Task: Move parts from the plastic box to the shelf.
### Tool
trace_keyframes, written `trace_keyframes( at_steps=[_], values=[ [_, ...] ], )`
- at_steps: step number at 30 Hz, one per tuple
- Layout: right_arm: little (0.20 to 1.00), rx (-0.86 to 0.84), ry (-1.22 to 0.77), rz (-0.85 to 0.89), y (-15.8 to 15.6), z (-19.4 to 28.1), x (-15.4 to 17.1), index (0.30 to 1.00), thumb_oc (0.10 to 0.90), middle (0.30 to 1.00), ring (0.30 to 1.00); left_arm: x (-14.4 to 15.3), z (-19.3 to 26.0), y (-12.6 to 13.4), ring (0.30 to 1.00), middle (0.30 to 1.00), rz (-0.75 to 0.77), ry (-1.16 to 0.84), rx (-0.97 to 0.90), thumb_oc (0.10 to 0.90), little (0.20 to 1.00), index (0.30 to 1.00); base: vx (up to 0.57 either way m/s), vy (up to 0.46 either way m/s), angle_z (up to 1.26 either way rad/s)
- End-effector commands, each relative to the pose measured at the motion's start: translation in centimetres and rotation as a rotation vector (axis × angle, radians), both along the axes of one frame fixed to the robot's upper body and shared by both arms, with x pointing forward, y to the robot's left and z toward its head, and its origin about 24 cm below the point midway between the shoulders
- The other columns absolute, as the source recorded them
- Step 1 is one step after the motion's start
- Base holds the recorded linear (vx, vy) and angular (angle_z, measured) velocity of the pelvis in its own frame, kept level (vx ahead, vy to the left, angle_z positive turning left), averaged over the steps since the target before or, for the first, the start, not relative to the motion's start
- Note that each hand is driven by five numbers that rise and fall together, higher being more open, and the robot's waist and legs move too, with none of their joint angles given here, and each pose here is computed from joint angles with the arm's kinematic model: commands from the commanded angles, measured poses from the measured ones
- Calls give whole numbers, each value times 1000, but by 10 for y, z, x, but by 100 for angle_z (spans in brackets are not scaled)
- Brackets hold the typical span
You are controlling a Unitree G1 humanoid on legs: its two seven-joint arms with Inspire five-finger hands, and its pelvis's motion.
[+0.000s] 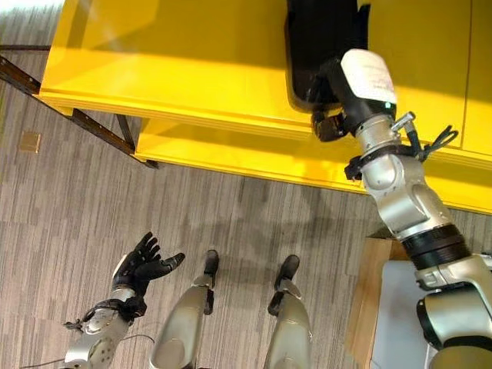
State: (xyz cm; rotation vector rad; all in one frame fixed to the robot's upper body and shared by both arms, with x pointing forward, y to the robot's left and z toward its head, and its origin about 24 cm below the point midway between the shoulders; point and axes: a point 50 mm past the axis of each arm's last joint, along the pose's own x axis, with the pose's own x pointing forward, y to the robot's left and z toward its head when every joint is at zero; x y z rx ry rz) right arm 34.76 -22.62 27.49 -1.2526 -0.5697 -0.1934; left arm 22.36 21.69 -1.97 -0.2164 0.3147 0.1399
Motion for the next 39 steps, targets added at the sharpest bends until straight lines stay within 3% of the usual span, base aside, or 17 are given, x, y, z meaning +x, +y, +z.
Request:
trace_keyframes(
  at_steps=[1, 18, 39],
  values=[
    [300, 22, -329, 64, 13, 77, -18, 300, 400, 300, 300, -5, 19, 7, 1000, 1000, 25, -115, -13, 900, 1000, 1000, -24, 7, -4],
    [300, 33, -294, -88, -14, 111, -3, 300, 400, 300, 300, -2, 25, 11, 1000, 1000, 26, -145, -20, 900, 1000, 1000, 0, 0, 0],
    [300, 9, -181, -293, -50, 110, 11, 300, 400, 300, 300, 1, 26, 11, 1000, 1000, 13, -160, -23, 900, 1000, 1000, 0, 0, 0]
  ],
)
